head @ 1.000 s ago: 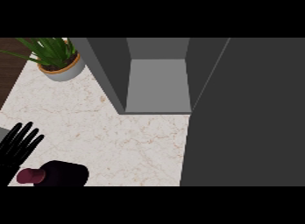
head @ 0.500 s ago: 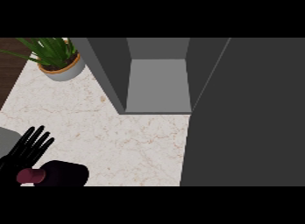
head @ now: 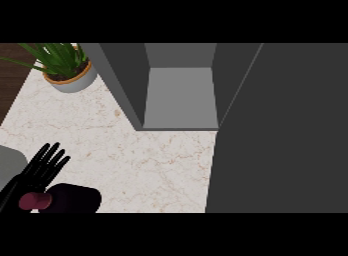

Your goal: Pick up the wine, place it into the cabinet and close the cabinet

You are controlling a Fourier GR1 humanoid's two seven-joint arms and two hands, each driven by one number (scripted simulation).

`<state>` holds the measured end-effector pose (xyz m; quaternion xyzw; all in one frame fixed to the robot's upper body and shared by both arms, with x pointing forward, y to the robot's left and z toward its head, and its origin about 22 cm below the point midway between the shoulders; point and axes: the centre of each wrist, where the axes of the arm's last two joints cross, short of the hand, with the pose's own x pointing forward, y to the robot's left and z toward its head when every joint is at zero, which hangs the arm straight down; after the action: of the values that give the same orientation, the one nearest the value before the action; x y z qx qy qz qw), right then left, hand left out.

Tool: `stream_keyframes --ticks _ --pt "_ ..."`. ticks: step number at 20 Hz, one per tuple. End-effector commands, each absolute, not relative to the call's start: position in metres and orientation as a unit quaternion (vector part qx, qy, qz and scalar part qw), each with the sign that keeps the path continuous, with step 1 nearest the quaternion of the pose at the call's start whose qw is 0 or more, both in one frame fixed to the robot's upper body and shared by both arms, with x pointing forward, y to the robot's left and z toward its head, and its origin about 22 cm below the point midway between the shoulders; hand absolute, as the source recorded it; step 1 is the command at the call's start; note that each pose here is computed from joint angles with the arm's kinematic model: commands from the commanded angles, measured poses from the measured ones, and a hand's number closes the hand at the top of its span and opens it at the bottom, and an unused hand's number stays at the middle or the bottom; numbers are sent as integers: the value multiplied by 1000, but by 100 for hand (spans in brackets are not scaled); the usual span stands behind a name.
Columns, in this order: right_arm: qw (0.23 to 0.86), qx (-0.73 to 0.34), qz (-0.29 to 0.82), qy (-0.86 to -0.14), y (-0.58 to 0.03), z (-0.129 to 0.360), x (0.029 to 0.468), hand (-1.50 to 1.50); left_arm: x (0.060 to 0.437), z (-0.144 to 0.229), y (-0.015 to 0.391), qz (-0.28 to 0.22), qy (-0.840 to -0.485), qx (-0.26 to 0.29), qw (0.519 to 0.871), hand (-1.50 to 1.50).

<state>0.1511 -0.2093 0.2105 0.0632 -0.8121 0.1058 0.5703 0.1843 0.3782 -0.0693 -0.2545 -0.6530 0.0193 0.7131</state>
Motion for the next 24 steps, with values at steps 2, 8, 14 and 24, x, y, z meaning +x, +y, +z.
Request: stream_keyframes --ticks 2,8,14,24 --pt "552 87 109 -822 -219 219 116 -150 180 -90 373 12 -652 -254 714 -150" --pt "553 86 94 -823 -215 208 121 -150 163 -104 372 24 -641 -257 722 -150" --pt "544 85 114 -827 -221 216 115 -150 189 -113 369 24 -635 -278 720 -150" --pt "556 84 111 -819 -207 219 128 -150 181 -126 358 48 -629 -323 705 150"
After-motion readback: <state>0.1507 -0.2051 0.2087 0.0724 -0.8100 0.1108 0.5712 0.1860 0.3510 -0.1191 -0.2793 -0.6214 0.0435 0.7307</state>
